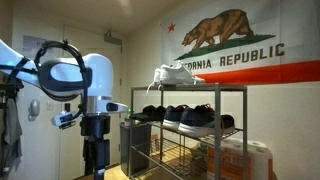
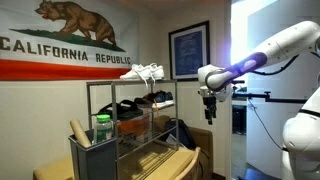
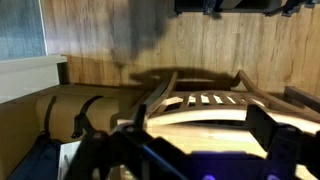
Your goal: Remove the left sneaker from the second shelf and place it on the third shelf
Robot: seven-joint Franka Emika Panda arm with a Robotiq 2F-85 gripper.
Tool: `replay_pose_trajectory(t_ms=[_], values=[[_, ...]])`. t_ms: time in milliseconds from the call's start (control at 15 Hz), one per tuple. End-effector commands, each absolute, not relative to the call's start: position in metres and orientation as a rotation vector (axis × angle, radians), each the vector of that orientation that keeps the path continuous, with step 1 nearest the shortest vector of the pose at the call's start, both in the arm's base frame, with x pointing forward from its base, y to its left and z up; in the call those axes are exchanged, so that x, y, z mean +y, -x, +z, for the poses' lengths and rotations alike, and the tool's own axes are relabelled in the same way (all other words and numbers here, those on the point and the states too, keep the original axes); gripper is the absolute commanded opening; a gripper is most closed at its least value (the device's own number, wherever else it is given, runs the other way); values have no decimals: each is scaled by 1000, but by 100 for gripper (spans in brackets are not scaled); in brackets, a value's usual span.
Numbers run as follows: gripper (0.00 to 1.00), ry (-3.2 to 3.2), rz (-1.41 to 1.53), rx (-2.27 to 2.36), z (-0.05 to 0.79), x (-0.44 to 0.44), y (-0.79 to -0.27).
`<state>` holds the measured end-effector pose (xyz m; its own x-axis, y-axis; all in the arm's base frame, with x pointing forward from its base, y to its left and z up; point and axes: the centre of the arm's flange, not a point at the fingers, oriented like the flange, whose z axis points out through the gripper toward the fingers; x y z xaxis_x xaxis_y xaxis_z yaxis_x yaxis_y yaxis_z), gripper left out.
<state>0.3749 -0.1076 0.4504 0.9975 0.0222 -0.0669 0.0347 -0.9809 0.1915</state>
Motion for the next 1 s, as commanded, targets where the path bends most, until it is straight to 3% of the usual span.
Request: replay_pose_trajectory(t_ms=[0, 467, 933], values=[[100, -2946, -96, 42, 450, -108, -375], [100, -2950, -4, -26, 448, -93, -393], [100, -2937, 261, -152, 464, -53, -459]])
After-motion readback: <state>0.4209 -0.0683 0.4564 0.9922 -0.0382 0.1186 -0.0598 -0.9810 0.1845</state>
